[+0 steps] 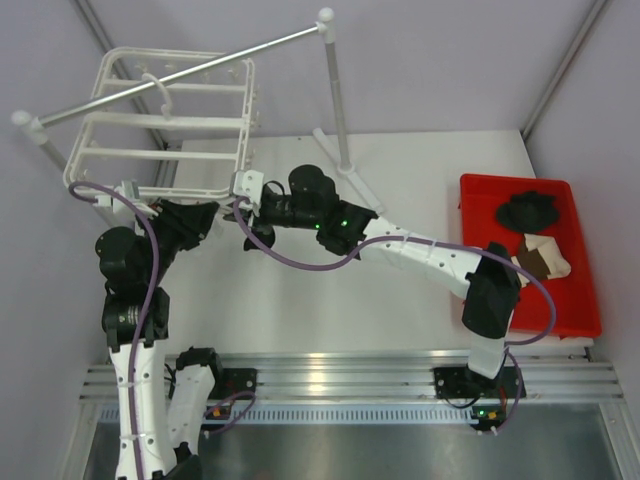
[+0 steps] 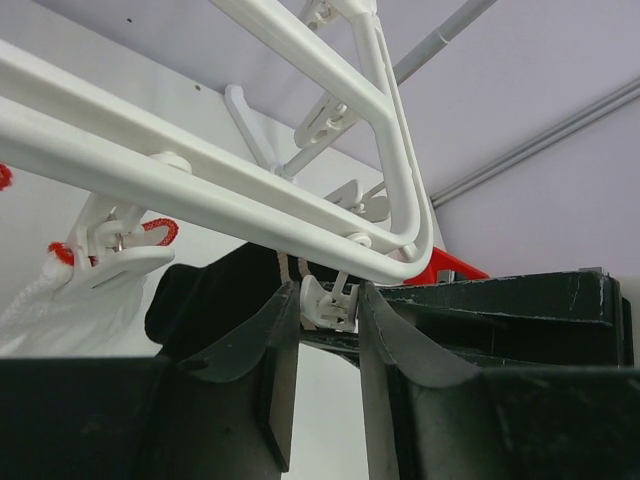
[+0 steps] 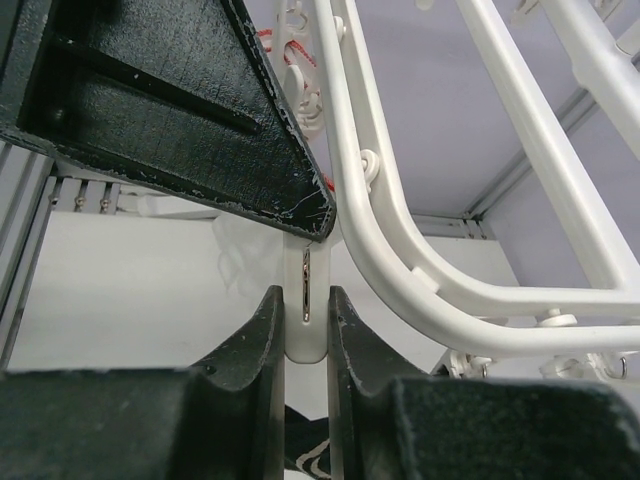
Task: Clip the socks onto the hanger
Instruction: Open the clamp at the hanger, then pick up the sock from the bin.
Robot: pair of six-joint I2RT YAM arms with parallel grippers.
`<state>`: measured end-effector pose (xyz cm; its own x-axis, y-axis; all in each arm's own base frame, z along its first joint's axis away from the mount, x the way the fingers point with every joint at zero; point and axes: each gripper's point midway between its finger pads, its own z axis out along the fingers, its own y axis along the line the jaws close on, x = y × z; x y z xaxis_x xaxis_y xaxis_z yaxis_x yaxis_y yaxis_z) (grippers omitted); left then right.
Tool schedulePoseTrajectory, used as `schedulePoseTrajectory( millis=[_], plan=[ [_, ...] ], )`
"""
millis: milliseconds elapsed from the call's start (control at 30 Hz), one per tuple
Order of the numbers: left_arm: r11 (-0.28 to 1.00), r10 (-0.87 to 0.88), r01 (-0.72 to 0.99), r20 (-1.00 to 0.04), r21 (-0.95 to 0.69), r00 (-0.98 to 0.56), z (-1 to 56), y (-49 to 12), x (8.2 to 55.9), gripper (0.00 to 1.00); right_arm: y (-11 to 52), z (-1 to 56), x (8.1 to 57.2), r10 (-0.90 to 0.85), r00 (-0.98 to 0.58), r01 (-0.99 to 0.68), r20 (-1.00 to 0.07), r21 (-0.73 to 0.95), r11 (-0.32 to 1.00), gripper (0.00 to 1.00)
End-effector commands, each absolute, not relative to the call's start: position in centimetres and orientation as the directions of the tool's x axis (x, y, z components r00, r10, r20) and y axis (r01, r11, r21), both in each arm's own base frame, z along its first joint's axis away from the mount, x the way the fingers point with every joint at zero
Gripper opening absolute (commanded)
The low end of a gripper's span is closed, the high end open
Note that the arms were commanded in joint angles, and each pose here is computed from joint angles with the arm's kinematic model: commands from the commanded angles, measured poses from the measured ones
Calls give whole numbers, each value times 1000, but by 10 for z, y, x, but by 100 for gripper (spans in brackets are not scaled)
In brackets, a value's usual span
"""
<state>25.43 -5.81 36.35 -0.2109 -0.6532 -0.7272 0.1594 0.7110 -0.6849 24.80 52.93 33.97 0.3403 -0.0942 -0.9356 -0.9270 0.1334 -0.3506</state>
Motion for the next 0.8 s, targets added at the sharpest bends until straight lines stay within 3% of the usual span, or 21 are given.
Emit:
schedulePoseTrajectory(
  millis=[0, 33, 133, 233, 400, 567, 767],
  plan=[
    [718, -652, 200, -745, -666, -141, 387, -55, 257, 2, 520, 373, 237, -31, 373, -919, -927, -374, 125, 13],
    [718, -652, 200, -745, -667, -143, 386, -55, 257, 0, 519, 373, 237, -32, 370, -920, -929, -371, 127, 30],
    [718, -650, 201, -746, -666, -149, 385, -55, 258, 0, 514, 373, 237, -43, 360, -921, -932, -363, 141, 58],
    [722, -645, 196, -748, -663, -156, 382, -55, 260, 0, 503, 372, 236, -57, 363, -916, -930, -368, 160, 68],
    [734, -629, 196, -760, -650, -166, 375, -56, 259, 0, 485, 365, 234, -95, 328, -927, -940, -340, 160, 73],
    [735, -612, 243, -774, -633, -163, 374, -61, 256, 0, 459, 366, 233, -101, 257, -948, -961, -271, 169, 87],
    [727, -612, 283, -777, -626, -145, 367, -65, 255, 0, 414, 343, 223, -176, 144, -977, -974, -168, 132, 85]
  ],
)
